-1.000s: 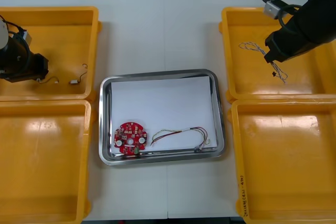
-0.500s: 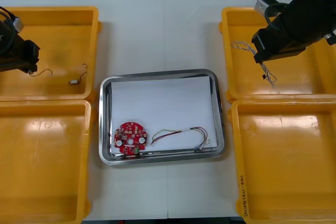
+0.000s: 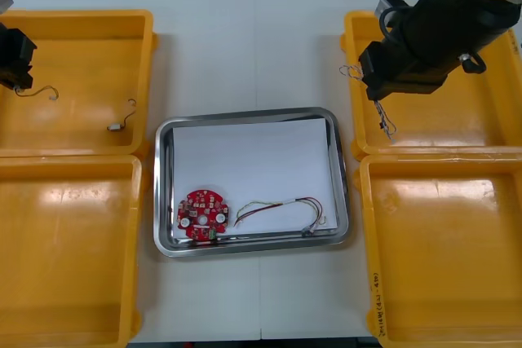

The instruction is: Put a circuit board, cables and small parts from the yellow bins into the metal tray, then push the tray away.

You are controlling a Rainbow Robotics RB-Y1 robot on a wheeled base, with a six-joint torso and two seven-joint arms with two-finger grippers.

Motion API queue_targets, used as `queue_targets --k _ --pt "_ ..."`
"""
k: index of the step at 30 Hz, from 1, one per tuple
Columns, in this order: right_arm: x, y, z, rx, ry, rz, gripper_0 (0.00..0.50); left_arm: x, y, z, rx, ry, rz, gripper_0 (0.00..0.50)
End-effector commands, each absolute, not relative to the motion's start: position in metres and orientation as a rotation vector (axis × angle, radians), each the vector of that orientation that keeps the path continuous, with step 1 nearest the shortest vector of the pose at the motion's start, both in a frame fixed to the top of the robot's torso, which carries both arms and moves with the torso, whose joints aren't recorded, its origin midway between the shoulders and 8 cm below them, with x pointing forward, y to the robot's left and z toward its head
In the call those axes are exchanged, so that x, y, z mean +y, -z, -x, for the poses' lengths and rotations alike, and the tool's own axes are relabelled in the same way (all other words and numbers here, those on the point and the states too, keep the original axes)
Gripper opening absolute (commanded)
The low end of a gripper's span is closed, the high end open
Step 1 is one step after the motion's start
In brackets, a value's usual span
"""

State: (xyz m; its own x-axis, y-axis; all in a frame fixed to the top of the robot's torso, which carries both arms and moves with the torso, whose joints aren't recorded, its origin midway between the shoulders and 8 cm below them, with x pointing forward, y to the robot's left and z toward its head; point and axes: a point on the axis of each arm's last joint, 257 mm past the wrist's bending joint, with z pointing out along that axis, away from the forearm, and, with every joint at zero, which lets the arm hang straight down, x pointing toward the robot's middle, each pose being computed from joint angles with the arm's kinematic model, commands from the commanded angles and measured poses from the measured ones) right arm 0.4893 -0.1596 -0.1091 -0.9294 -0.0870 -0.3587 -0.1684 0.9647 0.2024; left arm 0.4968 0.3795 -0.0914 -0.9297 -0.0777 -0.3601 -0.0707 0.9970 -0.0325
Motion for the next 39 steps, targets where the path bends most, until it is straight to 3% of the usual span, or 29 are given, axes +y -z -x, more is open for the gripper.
queue_targets --k 1,16,34,39 --pt "-0.138 0.089 -0.49 2.713 -0.292 0.174 0.0 0.371 0.042 -0.492 2.681 0.028 0.284 0.0" --pt "-0.14 0.089 -0.494 2.704 -0.269 0.085 0.0 0.286 0.052 -0.471 2.665 0.039 0.19 0.0" --pt "-0.144 0.089 -0.497 2.693 -0.242 0.094 0.0 0.182 0.083 -0.471 2.605 0.189 0.119 0.0" --pt "-0.145 0.09 -0.498 2.693 -0.237 0.092 0.0 0.162 0.1 -0.471 2.614 0.177 0.095 0.0"
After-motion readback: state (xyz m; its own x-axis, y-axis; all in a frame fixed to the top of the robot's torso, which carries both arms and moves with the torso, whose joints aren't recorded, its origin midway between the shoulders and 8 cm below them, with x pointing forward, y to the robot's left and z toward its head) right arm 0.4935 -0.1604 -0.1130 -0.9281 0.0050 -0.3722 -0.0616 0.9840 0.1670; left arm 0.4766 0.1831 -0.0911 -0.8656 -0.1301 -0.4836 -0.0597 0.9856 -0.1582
